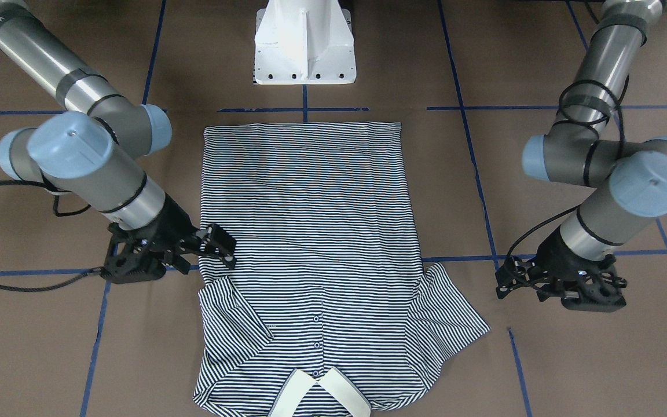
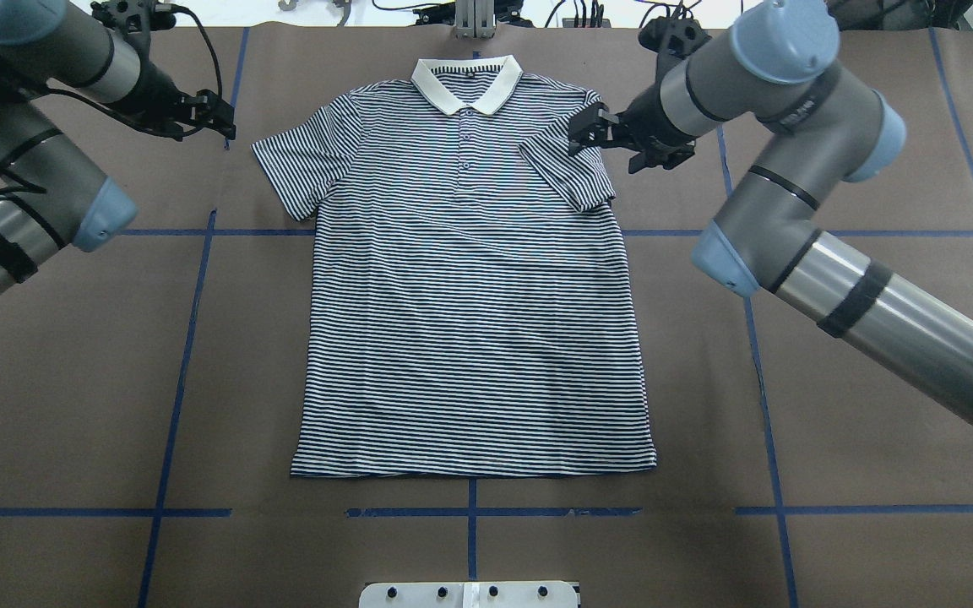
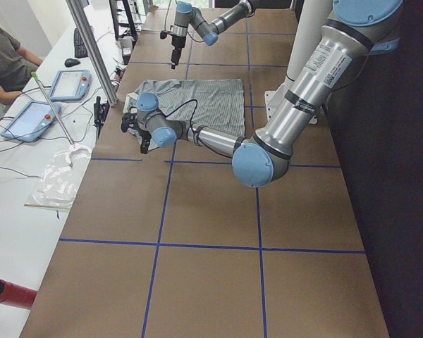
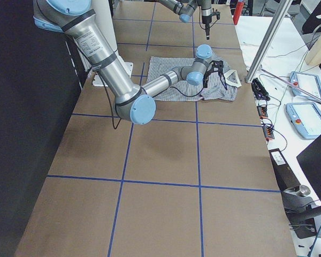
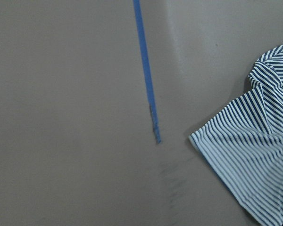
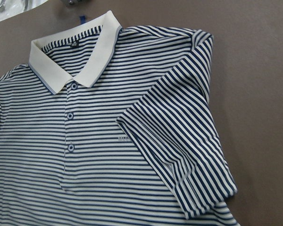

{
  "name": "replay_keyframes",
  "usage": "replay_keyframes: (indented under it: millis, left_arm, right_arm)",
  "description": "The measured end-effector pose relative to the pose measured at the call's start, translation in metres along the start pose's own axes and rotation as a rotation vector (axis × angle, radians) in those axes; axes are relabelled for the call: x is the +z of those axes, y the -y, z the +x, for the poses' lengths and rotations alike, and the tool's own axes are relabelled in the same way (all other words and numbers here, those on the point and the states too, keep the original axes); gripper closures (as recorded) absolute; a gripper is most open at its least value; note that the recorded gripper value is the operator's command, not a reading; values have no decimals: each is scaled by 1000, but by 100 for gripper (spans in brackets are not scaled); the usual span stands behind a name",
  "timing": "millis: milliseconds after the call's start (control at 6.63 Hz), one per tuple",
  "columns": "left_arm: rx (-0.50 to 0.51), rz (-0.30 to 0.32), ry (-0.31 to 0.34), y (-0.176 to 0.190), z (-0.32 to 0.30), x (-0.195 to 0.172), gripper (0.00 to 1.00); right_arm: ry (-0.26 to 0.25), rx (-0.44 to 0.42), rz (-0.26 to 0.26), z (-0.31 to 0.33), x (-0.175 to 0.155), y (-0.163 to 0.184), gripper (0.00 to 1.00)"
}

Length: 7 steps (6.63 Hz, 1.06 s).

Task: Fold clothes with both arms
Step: 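Fold the other sleeve inward with the left gripper while the right gripper withdraws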

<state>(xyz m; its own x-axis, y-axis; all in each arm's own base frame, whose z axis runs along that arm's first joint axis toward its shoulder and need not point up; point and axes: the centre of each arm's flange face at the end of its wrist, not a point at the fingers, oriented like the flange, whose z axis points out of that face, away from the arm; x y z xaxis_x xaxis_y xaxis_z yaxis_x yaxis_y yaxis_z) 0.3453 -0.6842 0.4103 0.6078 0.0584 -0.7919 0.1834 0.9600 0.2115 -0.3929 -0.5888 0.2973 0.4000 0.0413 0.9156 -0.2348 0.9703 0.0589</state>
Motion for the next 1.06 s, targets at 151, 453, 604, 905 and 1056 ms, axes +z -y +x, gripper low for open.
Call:
replay_keyframes:
  millis: [151,453,604,905,1056]
  left_arm:
    - [-6,13,36,4,22,22,40]
    - [-1,31,83,5,37,48,43]
    - [1,38,97,7,38,56,43]
    - [4,44,106,9,34,67,48]
    - [5,46,105,9,31,70,51]
  right_arm:
    - [10,-3,0,15,-16,-13,0]
    - [9,-1,0,25,-22,-21,0]
    - [6,-1,-3,26,-20,-22,0]
    - [4,-3,-5,26,-18,-23,0]
    - [4,-2,-6,26,-17,-23,0]
